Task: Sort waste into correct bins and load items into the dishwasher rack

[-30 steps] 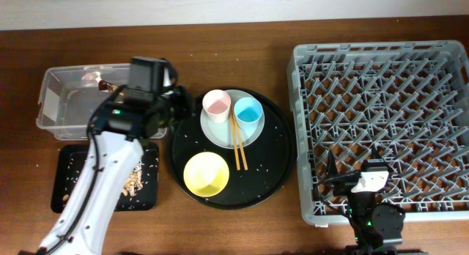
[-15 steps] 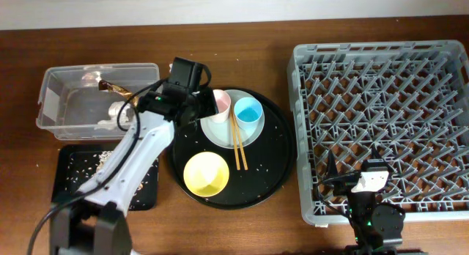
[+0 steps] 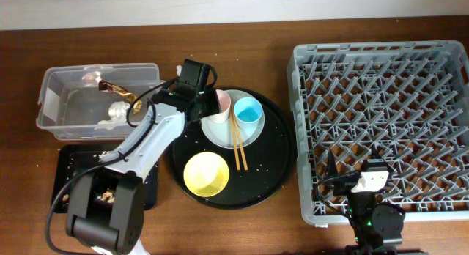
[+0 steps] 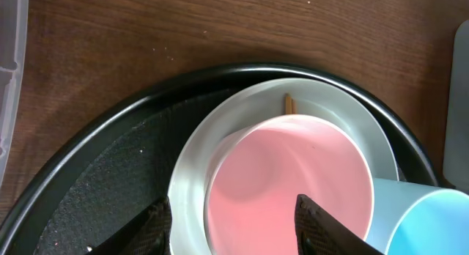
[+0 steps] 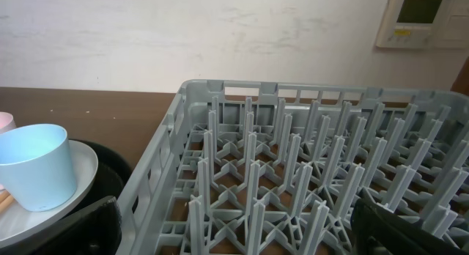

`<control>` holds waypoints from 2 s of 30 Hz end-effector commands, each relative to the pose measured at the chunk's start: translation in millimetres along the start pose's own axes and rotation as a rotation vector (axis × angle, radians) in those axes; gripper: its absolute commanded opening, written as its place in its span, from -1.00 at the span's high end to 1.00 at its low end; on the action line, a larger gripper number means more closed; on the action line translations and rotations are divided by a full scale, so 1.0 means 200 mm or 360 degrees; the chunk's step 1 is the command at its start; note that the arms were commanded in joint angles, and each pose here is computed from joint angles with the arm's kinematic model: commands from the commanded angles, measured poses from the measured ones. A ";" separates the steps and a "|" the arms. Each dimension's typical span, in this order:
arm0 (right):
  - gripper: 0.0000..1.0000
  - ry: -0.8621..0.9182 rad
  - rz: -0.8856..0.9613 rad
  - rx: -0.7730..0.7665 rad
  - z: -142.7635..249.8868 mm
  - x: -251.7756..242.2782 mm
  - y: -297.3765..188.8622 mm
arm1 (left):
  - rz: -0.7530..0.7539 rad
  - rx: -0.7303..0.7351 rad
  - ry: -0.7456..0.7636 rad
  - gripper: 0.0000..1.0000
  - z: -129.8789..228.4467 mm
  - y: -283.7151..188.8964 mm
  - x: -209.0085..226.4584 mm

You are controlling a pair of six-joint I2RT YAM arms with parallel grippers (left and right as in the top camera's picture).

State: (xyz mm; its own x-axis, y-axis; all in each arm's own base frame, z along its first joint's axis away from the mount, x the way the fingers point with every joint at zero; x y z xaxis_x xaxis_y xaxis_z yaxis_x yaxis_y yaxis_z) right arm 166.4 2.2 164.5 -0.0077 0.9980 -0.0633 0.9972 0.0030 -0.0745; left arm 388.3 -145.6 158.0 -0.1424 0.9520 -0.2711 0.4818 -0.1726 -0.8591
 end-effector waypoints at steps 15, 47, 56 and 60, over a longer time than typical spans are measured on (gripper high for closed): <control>-0.97 0.0001 0.0008 0.0010 0.01 0.00 0.00 | -0.0062 0.0048 0.0031 0.44 0.03 0.05 0.02; -0.97 0.0190 -0.1096 -0.0094 -0.98 0.23 -0.38 | 0.1772 0.0199 0.0281 0.99 -0.15 -1.15 -0.09; -0.97 0.0211 -0.1754 0.0028 -1.18 0.34 -0.27 | 0.2135 0.0363 0.0518 0.99 -0.04 -1.24 -0.22; -0.97 0.0157 -0.1994 -0.0027 -1.21 0.37 -0.23 | 0.2185 0.0401 0.0618 0.99 0.01 -1.25 -0.31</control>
State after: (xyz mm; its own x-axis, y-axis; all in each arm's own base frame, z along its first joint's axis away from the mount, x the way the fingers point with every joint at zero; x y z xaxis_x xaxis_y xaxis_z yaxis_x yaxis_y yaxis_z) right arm 143.5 83.3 397.2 -0.8669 0.4794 0.1364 0.4790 0.8770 -0.0377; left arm 285.1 -150.2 378.1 0.4928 0.0885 -0.8656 -0.0443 -0.9910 -0.1266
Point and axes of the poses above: each gripper's point midway between its finger pads, its own y axis out along the fingers, its own x axis along the line the jaws close on, z = x × y, the point moved 8 cm from there along -y, back along the fingers, and after that the axes turned 2 degrees about -y, right-handed, at the moved point
